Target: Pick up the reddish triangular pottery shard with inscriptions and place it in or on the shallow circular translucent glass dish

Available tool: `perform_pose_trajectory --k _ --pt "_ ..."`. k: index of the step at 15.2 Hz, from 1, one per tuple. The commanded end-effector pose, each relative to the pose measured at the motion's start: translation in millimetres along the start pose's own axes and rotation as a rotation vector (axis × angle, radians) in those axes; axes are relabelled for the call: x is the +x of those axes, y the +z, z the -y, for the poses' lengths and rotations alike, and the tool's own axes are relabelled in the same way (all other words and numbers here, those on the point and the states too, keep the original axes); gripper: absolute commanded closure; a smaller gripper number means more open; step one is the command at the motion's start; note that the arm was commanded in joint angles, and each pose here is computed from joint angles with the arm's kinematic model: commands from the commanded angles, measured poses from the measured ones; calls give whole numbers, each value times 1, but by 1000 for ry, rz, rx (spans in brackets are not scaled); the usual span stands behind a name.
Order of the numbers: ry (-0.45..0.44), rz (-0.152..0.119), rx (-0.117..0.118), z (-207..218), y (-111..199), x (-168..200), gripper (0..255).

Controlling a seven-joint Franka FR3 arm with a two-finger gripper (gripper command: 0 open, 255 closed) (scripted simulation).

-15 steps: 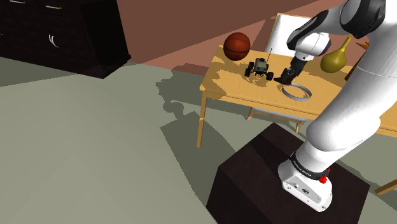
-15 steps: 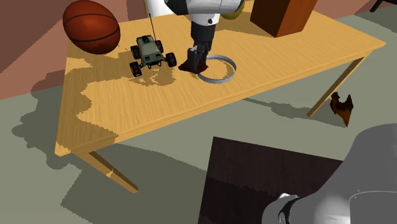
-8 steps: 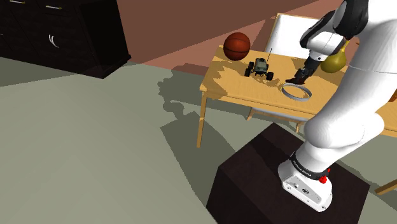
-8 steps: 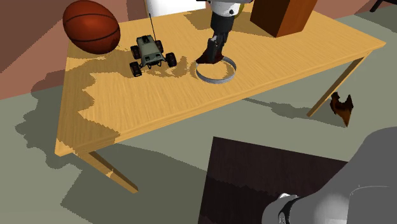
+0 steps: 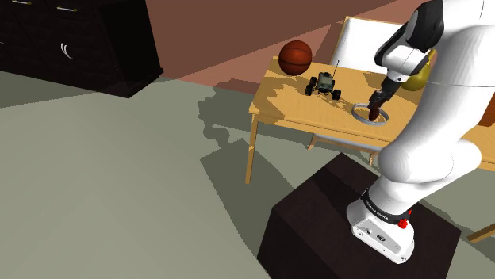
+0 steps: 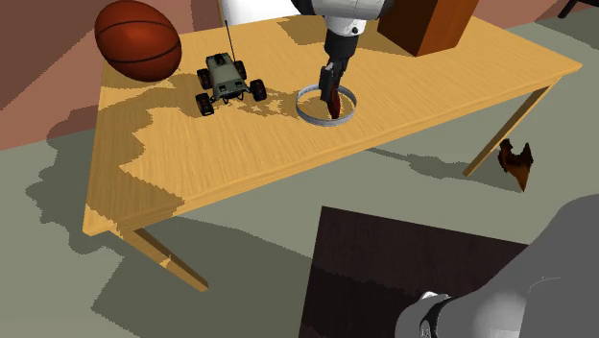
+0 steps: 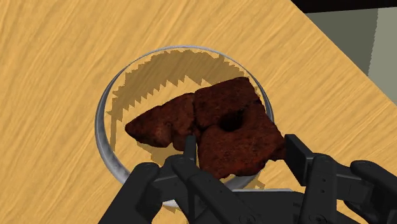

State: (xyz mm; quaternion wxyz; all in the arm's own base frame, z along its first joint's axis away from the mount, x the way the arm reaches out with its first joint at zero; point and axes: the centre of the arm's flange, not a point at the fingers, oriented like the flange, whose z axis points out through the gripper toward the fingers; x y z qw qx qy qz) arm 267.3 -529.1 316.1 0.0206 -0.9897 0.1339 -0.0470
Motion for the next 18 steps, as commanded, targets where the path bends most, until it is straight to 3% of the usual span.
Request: perform_pose_trajectory --k 1,7,11,12,13,14,15,16,18 --pt "0 0 0 -1 11 0 255" --pt "0 0 0 -3 43 -3 255" --pt "0 -1 0 -3 43 -3 255" --pt "-11 -30 -18 -3 29 7 0" --pt "-11 -30 -18 -3 29 7 0" --pt "334 -9 -202 31 20 16 0" --pt "-7 -10 -79 9 24 7 0" --pt "-7 -10 -79 9 24 7 0" --pt "432 173 -57 -23 18 47 0"
